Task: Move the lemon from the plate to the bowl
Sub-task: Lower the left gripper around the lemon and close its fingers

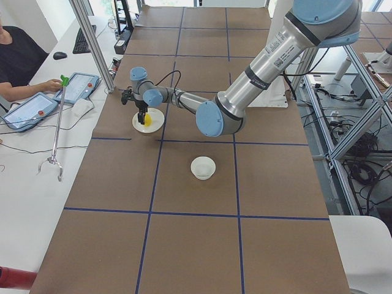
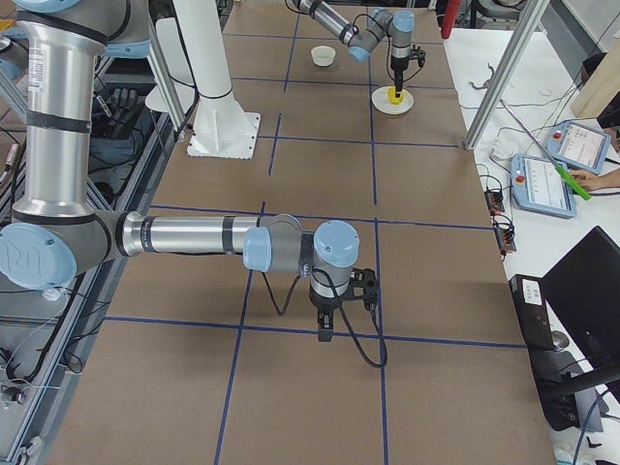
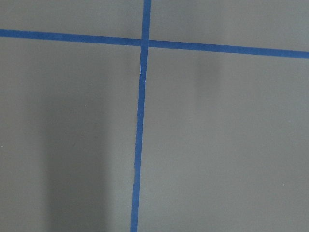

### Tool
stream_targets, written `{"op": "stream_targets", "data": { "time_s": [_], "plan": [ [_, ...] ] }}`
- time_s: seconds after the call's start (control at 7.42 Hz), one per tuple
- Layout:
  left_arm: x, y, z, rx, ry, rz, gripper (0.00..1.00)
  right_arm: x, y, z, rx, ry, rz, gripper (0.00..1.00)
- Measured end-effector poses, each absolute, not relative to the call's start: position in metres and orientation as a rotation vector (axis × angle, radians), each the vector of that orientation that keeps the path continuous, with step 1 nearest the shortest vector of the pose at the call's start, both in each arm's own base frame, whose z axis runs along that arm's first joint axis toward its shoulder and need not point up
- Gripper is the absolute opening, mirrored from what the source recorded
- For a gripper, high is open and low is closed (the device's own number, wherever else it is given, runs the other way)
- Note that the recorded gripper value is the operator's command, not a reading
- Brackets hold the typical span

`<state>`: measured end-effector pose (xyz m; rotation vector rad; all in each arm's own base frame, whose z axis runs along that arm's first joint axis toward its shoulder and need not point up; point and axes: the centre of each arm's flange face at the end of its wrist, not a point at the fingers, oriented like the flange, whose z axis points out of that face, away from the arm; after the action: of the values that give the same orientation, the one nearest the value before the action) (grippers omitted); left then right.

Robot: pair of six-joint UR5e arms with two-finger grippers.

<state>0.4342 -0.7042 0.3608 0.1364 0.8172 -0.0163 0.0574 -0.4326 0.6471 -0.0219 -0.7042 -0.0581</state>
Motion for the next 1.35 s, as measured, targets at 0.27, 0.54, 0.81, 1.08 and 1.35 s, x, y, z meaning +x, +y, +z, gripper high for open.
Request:
{"op": "stream_targets", "data": {
  "time_s": [0.27, 0.54, 0.81, 1.08, 1.35],
  "plan": [
    [0.434, -0.705, 0.364, 0.138, 0.814, -0.008, 1.00, 0.057, -0.433, 0.647, -0.022, -0.705, -0.058, 1.00],
    [0.435, -0.705, 0.369, 0.135, 0.809, 0.001, 1.00, 0.057, -0.433, 0.647, -0.022, -0.704, -0.058, 1.00],
    [0.436, -0.707, 0.375, 0.137, 0.806, 0.011, 1.00, 0.057, -0.433, 0.647, -0.022, -0.704, -0.058, 1.00],
    [0.437, -0.707, 0.378, 0.140, 0.807, 0.015, 1.00, 0.057, -0.433, 0.647, -0.022, -0.704, -0.058, 1.00],
    [0.438, -0.707, 0.378, 0.142, 0.811, 0.019, 1.00, 0.057, -0.433, 0.647, -0.022, -0.706, -0.058, 1.00]
  ]
}}
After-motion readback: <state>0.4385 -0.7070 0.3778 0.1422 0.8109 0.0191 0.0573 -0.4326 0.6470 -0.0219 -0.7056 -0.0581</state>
